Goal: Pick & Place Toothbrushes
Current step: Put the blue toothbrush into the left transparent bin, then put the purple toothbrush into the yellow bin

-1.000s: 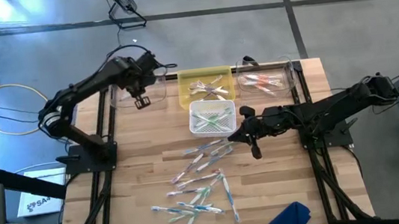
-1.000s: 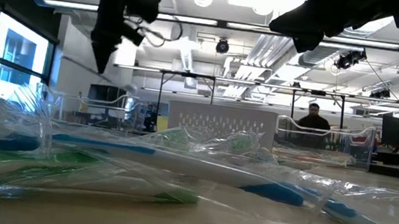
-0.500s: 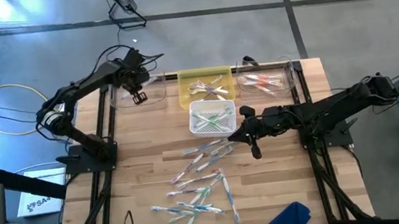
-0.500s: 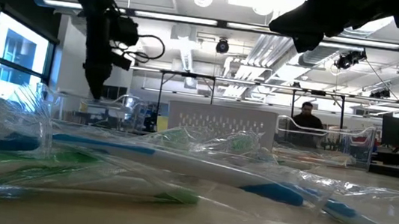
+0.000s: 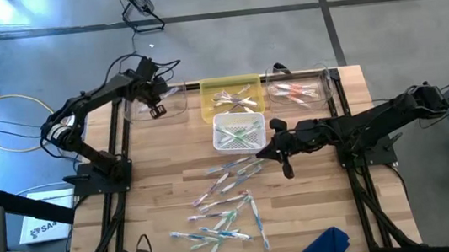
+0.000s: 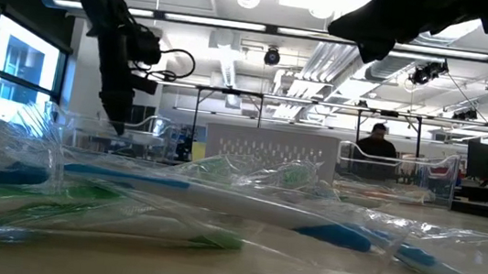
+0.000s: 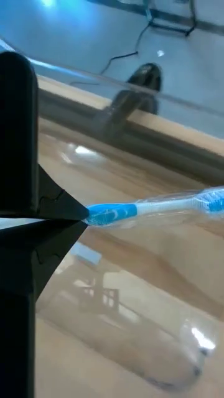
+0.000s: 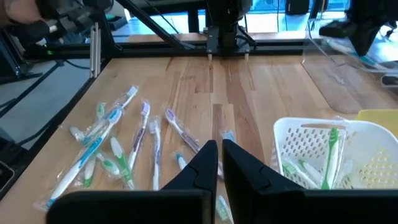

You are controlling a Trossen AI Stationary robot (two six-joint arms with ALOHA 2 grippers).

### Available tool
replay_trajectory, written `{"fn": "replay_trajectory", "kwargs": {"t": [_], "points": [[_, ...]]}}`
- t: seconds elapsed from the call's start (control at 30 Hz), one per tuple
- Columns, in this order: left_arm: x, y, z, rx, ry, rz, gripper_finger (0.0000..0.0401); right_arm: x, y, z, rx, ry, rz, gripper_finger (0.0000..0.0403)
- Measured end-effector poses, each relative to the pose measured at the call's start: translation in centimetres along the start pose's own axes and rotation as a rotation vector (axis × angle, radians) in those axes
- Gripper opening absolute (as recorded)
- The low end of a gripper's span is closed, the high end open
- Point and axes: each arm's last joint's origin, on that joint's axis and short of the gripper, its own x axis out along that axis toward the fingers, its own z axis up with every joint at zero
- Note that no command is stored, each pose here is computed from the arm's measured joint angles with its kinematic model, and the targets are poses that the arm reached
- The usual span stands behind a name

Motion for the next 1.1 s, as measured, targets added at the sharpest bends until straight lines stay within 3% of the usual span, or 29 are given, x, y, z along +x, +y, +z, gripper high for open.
{"fn": "replay_trajectory", "kwargs": {"t": [0.13,0.63,1.1], "points": [[0.54,-0.3,-0.07,-0.003,-0.055,-0.037,0.0,0.0,0.01,0.16,0.0,-0.016,0.002,0.0016],[0.62,-0.38,-0.17,-0.003,-0.05,-0.04,0.0004,0.0,0.01,0.14,0.0,-0.015,0.002,0.0016],[0.61,-0.2,-0.17,-0.01,-0.029,0.009,0.0086,0.0,0.01,0.14,0.0,-0.015,0.002,0.0016]]}}
